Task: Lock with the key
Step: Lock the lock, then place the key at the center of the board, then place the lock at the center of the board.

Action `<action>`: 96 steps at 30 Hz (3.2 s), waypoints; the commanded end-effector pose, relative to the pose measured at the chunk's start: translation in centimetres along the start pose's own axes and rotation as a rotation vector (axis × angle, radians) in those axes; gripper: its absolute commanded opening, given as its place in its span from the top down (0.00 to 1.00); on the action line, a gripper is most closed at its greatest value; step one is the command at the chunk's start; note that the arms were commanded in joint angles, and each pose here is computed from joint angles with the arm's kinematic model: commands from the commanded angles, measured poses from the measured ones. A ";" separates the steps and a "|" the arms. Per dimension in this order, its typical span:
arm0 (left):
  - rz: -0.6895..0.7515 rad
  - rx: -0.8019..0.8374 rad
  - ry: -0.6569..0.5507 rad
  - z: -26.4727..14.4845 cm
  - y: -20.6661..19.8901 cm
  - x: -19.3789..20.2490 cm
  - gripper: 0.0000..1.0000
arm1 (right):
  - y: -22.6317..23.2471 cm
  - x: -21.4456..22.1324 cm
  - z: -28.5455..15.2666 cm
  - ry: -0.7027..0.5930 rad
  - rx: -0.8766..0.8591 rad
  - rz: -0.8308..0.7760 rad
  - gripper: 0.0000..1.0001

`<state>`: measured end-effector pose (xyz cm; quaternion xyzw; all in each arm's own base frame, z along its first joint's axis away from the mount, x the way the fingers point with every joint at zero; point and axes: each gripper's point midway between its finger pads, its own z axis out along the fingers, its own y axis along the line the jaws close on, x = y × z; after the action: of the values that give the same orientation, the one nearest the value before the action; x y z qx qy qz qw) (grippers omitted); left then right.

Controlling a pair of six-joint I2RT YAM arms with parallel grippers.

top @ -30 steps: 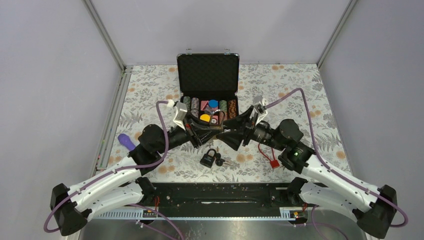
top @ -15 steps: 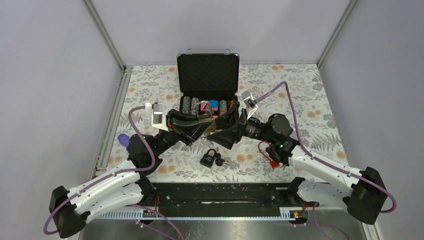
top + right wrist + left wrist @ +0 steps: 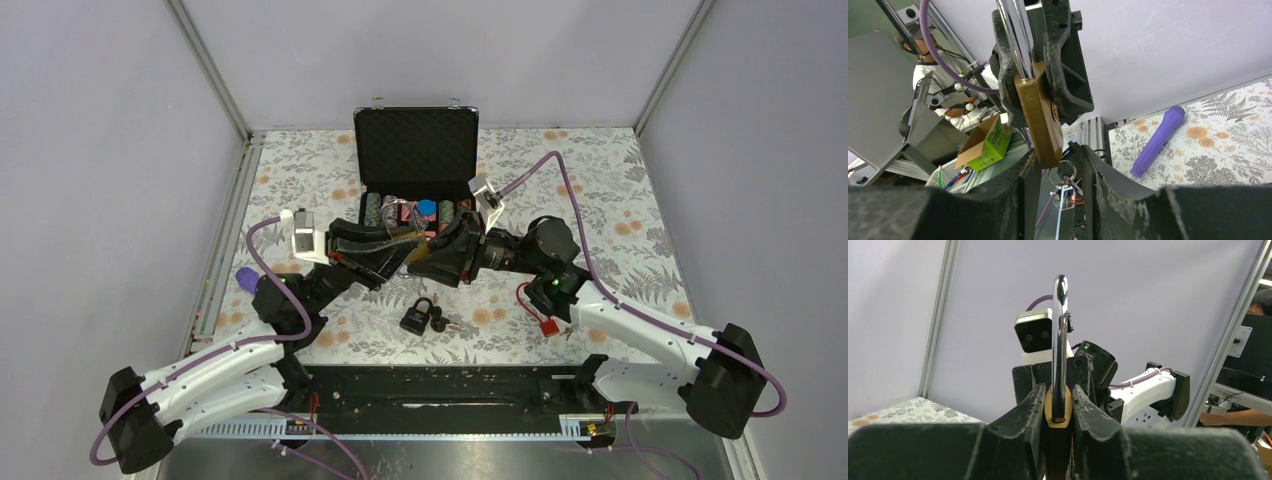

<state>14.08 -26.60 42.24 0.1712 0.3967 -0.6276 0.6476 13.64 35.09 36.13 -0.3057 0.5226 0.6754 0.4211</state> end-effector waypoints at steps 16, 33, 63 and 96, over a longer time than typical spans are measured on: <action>0.069 0.130 -0.204 0.1 -3.5 -5.5 1.00 | 2.0 -1.8 0.2 0.012 -0.041 -0.048 1.00; 0.147 0.012 -0.371 -1.9 -3.8 -11.7 1.00 | 0.5 7.7 -4.7 0.439 -0.017 -0.084 1.00; -0.018 -1.670 0.595 -31.4 19.6 10.5 1.00 | -18.5 17.8 6.6 0.341 0.609 0.260 1.00; -0.106 -1.790 0.495 -34.3 20.4 8.9 0.34 | -21.6 28.0 8.8 0.531 0.592 0.481 0.64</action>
<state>20.84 -6.03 5.08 -0.2476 0.8985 -0.0719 0.3552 20.94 51.49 2.82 -0.2014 0.8533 0.4438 0.1854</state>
